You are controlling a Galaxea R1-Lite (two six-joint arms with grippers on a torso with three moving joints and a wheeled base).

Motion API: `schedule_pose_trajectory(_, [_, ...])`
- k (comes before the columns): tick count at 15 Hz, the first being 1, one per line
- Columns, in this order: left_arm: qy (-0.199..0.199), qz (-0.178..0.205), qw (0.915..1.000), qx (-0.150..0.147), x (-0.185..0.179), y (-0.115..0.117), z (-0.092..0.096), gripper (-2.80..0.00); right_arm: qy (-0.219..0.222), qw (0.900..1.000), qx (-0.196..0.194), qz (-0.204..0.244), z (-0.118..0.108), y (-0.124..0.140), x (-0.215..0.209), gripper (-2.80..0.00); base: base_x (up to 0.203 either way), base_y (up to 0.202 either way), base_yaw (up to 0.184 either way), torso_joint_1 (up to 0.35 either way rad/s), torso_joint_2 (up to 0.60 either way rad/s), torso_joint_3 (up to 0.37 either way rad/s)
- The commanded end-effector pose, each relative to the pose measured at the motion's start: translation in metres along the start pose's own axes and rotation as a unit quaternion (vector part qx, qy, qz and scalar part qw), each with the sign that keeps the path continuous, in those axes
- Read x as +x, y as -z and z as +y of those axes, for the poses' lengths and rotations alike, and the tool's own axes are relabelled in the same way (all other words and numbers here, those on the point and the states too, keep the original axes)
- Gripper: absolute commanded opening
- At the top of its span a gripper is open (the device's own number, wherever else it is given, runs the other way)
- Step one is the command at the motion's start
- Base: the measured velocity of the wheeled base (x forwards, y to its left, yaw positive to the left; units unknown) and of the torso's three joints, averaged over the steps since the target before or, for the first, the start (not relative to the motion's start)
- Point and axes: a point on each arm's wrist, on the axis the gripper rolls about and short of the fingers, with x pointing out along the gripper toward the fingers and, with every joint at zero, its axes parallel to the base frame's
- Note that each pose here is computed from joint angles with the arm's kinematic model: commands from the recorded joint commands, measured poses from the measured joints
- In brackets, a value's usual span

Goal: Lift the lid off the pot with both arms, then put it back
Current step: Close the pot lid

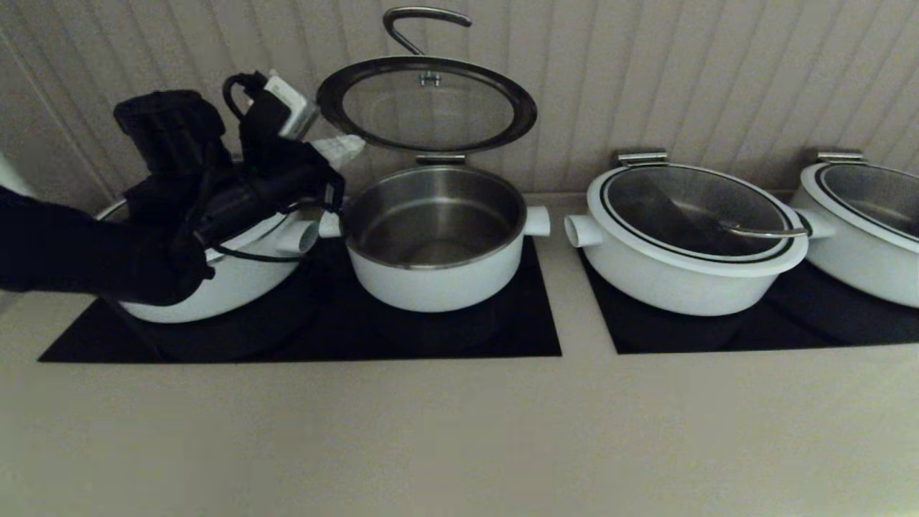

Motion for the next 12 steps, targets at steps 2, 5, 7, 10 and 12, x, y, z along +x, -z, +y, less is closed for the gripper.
schedule_pose_trajectory(2, [-0.052,-0.008,0.9983,0.024,-0.044,-0.027,0.029,-2.8,-0.001,1.0,0.0,0.001,0.0,0.0,0.0,-2.8,0.0,0.0,0.0,0.0,0.0,0.0])
schedule_pose_trajectory(5, [-0.09,-0.02,0.9947,0.045,-0.046,-0.044,0.062,-2.8,0.0,1.0,0.0,0.001,0.0,0.0,0.0,-2.8,0.0,0.0,0.0,0.0,0.0,0.0])
schedule_pose_trajectory(7, [-0.103,-0.032,0.9926,0.055,-0.038,-0.057,0.079,-2.8,-0.001,1.0,0.0,0.001,0.0,0.0,0.0,-2.8,0.0,0.0,0.0,0.0,0.0,0.0])
schedule_pose_trajectory(10, [-0.114,-0.053,0.9897,0.068,-0.016,-0.07,0.101,-2.8,-0.001,1.0,0.0,0.001,0.0,0.0,0.0,-2.8,0.0,0.0,0.0,0.0,0.0,0.0])
schedule_pose_trajectory(12, [-0.109,-0.057,0.9901,0.068,0.002,-0.067,0.11,-2.8,0.0,1.0,0.0,0.001,0.0,0.0,0.0,-2.8,0.0,0.0,0.0,0.0,0.0,0.0])
